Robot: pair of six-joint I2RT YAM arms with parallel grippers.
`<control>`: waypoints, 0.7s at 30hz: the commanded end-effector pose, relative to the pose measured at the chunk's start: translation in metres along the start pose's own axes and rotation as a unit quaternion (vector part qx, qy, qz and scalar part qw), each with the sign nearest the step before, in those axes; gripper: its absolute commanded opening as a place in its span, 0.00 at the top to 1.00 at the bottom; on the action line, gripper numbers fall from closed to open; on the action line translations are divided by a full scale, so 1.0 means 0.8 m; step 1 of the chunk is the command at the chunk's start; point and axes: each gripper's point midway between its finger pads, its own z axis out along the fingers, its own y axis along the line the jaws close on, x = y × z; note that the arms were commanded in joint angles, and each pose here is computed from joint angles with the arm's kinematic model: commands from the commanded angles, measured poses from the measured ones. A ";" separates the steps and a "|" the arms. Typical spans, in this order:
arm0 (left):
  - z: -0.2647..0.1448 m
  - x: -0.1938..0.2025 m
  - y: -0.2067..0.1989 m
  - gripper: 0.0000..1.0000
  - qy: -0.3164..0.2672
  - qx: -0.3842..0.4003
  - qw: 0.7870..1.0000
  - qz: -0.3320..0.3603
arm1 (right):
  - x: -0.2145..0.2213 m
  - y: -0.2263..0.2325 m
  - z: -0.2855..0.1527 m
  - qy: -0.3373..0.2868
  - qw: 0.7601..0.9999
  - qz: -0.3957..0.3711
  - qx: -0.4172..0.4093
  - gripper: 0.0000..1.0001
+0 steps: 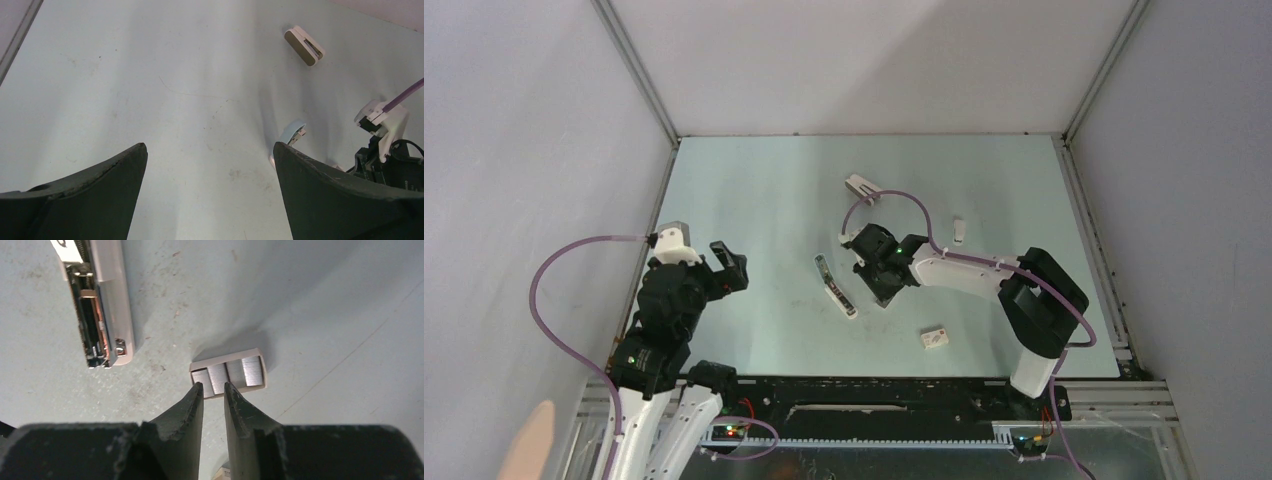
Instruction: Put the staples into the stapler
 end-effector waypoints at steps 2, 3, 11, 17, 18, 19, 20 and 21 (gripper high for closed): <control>0.003 -0.008 -0.002 0.00 -0.010 0.005 1.000 0.008 | -0.025 -0.009 -0.012 -0.030 1.000 0.007 0.001 0.75; 0.003 -0.007 -0.003 0.00 -0.010 0.006 1.000 0.008 | -0.023 -0.009 -0.008 -0.026 1.000 0.005 -0.001 0.75; 0.004 -0.007 -0.003 0.00 -0.008 0.007 1.000 0.009 | -0.011 -0.012 0.011 -0.003 1.000 0.000 0.006 0.74; 0.004 -0.007 -0.003 0.00 -0.008 0.007 1.000 0.009 | -0.003 -0.017 0.022 0.011 1.000 -0.001 0.018 0.73; 0.004 -0.007 -0.003 0.00 -0.007 0.007 1.000 0.009 | -0.001 -0.018 0.024 0.014 1.000 -0.002 0.022 0.73; 0.004 -0.007 -0.003 0.00 -0.007 0.006 1.000 0.009 | 0.000 -0.020 0.024 0.016 1.000 -0.001 0.026 0.73; 0.004 -0.007 -0.003 0.00 -0.008 0.006 1.000 0.009 | 0.001 -0.022 0.025 0.018 0.999 -0.001 0.030 0.73; 0.004 -0.007 -0.003 0.00 -0.007 0.007 1.000 0.009 | 0.002 -0.024 0.025 0.018 0.999 0.000 0.036 0.73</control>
